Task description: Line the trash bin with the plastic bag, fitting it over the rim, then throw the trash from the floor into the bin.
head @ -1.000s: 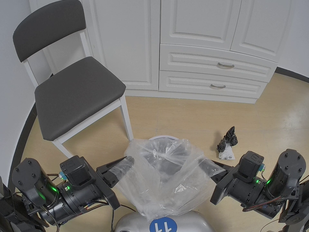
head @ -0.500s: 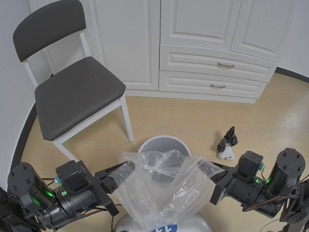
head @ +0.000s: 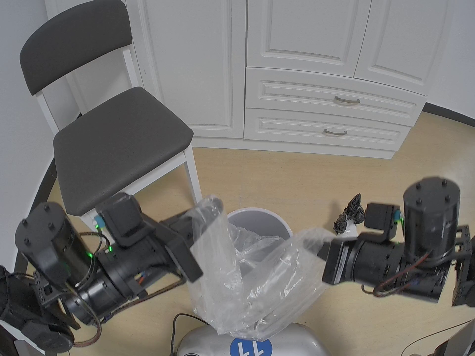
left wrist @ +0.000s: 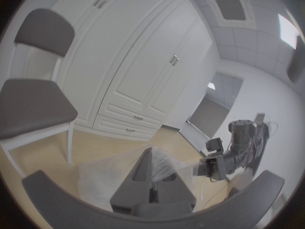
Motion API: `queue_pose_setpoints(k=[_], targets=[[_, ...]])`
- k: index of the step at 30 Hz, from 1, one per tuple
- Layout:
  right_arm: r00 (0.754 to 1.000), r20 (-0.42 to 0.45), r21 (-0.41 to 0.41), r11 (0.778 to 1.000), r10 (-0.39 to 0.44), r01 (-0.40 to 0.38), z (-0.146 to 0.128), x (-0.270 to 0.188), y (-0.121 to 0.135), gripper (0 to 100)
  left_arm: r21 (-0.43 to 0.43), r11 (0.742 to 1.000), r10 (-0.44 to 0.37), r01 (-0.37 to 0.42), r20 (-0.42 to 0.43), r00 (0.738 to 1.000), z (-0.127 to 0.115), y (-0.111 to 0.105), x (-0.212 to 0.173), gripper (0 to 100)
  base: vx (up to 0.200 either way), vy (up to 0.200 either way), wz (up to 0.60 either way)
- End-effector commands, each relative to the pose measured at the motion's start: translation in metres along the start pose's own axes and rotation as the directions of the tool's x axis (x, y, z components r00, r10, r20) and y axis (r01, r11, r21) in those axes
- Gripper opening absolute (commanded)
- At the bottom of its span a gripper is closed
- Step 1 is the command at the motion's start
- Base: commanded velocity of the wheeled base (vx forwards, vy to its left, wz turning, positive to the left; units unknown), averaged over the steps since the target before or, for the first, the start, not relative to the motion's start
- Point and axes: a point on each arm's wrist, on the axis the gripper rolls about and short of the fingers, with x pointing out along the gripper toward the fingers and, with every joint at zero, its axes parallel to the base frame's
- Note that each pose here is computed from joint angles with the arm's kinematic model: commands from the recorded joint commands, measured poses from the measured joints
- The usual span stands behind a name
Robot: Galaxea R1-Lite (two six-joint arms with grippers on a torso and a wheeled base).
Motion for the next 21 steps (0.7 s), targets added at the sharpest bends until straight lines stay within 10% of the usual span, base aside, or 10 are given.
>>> queue_pose_setpoints(k=[1,21], targets=[[0.997,0.067,0.245,0.968,0.04,-0.056,0.06,-0.013,0.01,0,-0.209,0.975,0.101,-0.076,0.11,0.989,0.042,0.018,0.028,0,0.0,0.0,0.0],[0.998,-0.063,0.281,0.959,-0.011,0.029,0.033,0.046,-0.01,0,-0.357,0.924,0.141,-0.138,-0.019,0.99,0.001,0.036,0.065,0,0.0,0.0,0.0]])
